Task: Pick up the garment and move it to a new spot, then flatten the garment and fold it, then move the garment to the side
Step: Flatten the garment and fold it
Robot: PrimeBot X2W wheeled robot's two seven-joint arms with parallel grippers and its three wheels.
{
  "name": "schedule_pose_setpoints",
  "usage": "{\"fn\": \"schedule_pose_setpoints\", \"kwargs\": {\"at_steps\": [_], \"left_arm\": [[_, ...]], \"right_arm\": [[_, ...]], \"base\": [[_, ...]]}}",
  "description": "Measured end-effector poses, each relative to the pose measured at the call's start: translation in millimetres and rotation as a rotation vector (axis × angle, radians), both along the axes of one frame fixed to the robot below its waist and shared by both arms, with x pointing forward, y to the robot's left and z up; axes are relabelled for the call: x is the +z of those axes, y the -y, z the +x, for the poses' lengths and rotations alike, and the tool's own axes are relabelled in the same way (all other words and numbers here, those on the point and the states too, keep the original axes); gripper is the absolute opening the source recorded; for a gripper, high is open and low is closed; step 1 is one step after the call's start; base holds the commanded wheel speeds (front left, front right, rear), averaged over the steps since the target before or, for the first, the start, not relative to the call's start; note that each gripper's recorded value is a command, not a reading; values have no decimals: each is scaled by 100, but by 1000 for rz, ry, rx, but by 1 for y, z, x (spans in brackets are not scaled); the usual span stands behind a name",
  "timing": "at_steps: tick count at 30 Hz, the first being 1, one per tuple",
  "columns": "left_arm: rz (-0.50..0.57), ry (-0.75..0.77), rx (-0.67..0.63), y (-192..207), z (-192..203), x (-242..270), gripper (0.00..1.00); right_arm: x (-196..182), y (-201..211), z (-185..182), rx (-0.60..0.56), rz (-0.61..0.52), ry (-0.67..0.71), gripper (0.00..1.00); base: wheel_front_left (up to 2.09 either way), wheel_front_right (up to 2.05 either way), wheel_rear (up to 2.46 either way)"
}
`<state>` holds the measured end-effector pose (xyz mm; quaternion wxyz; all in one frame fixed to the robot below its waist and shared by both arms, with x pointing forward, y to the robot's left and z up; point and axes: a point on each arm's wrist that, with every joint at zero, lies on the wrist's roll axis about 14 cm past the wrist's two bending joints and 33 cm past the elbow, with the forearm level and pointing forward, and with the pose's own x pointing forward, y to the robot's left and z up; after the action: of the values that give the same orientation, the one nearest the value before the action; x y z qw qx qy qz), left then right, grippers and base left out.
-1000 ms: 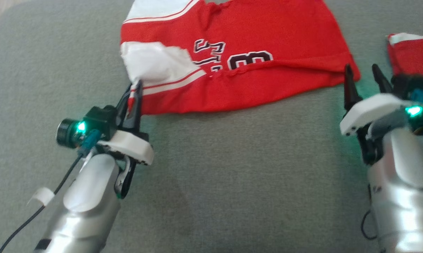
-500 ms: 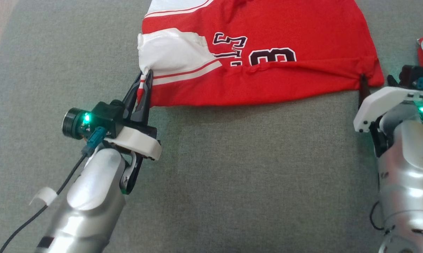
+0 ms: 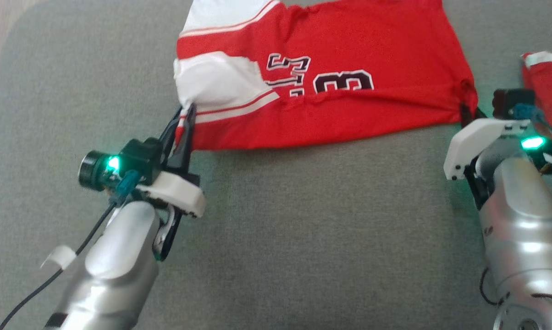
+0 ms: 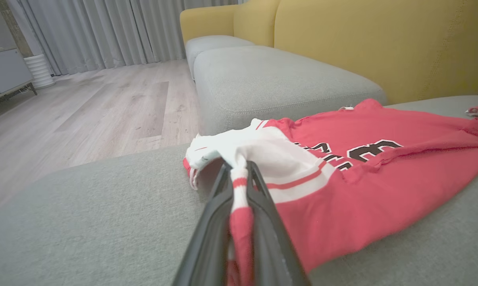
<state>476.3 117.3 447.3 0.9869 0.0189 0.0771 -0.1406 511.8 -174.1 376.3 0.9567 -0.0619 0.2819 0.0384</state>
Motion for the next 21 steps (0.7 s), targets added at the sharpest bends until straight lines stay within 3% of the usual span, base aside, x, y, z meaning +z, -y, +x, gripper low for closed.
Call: {"fn": "schedule_pose_setpoints", "kwargs": {"at_steps": [4,11,21], "left_arm": [[38,-17,17,-11,-9,-3,0],[88,-49,17,-22,-37,-9,0],[137,-122,-77,-7,-80,-24,0]], "right_arm": [[6,8,-13,-22,5,13,0],[5,9,-54,-94,127,-12,0],[3,26,-107,-174,195,-34,0]], "base": [[0,0,0],[0,0,0],[0,0,0]]}}
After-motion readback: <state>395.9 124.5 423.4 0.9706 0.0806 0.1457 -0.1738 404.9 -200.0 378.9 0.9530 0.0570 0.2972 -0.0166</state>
